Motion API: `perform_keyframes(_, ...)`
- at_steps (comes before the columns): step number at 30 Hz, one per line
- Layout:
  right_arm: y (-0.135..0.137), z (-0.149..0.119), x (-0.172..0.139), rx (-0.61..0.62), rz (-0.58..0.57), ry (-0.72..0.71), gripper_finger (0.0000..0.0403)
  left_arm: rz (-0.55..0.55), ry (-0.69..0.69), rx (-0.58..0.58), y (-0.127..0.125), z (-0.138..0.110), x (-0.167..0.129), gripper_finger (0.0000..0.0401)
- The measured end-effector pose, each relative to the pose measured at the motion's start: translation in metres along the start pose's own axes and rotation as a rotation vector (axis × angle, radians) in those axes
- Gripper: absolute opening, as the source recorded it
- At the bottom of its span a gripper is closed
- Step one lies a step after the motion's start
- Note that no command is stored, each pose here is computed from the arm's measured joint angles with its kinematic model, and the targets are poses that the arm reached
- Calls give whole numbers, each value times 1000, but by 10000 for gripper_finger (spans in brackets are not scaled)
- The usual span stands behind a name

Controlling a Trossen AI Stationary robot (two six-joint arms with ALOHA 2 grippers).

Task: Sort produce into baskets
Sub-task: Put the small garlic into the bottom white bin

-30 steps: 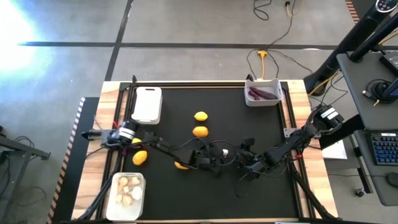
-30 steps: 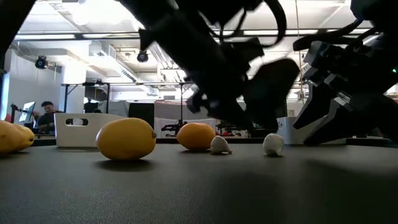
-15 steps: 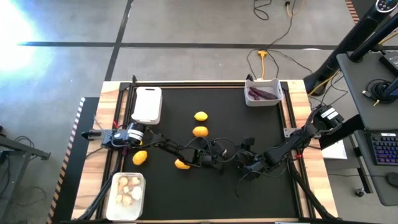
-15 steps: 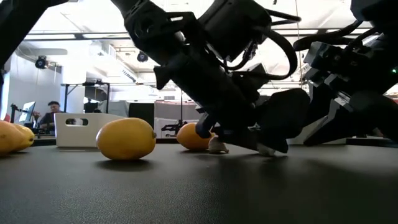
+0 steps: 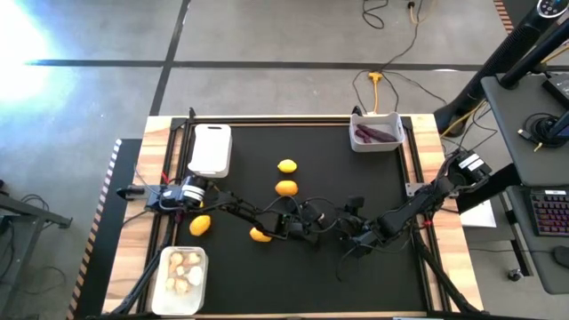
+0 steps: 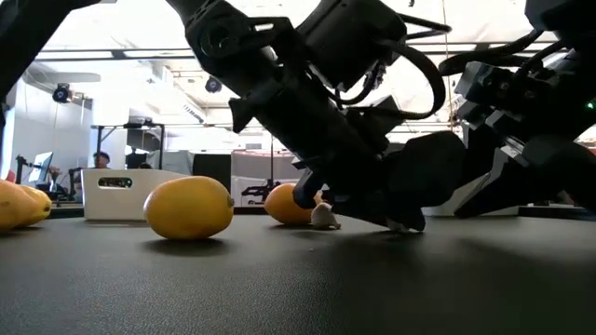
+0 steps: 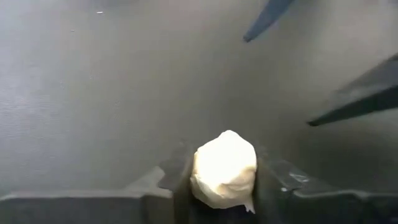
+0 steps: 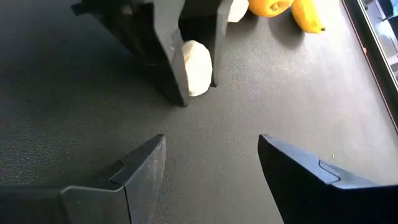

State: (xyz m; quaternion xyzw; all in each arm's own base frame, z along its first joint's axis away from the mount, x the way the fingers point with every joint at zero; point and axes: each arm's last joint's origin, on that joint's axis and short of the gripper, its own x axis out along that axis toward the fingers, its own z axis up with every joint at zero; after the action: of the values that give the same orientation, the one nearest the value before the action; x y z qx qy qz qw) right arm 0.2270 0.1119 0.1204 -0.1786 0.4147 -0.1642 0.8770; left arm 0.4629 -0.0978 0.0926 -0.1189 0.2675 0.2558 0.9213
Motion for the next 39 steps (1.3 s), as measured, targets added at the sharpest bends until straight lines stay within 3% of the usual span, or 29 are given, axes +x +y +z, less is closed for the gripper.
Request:
perform_keyframes(2, 0, 0, 0, 0, 0, 0, 249, -55, 20, -4, -6, 3, -7, 82)
perform_keyframes(5, 0, 0, 0, 0, 0, 1, 249, -240, 93, 4, -22, 14, -30, 75)
perform_keyframes(7, 0, 0, 0, 4, -1, 2, 249, -332, 160, 35, -34, 22, -57, 75)
perform_keyframes(9, 0, 0, 0, 5, -1, 2, 249, -345, 238, 71, -43, 25, -87, 76)
perform_keyframes(13, 0, 0, 0, 10, 0, 0, 249, -235, 507, 125, -45, 18, -153, 77)
perform_keyframes(18, 1, 1, 0, 28, 6, -17, 249, 47, 869, 55, -33, 0, -235, 77)
perform_keyframes(23, 1, 4, 0, 35, 13, -39, 249, 252, 1028, -42, -29, -29, -297, 78)
perform_keyframes(31, 2, 5, 0, 40, 16, -47, 249, 475, 1191, -161, -24, -77, -338, 79)
perform_keyframes(39, 2, 6, 0, 44, 18, -52, 249, 604, 1168, -191, -12, -93, -334, 106)
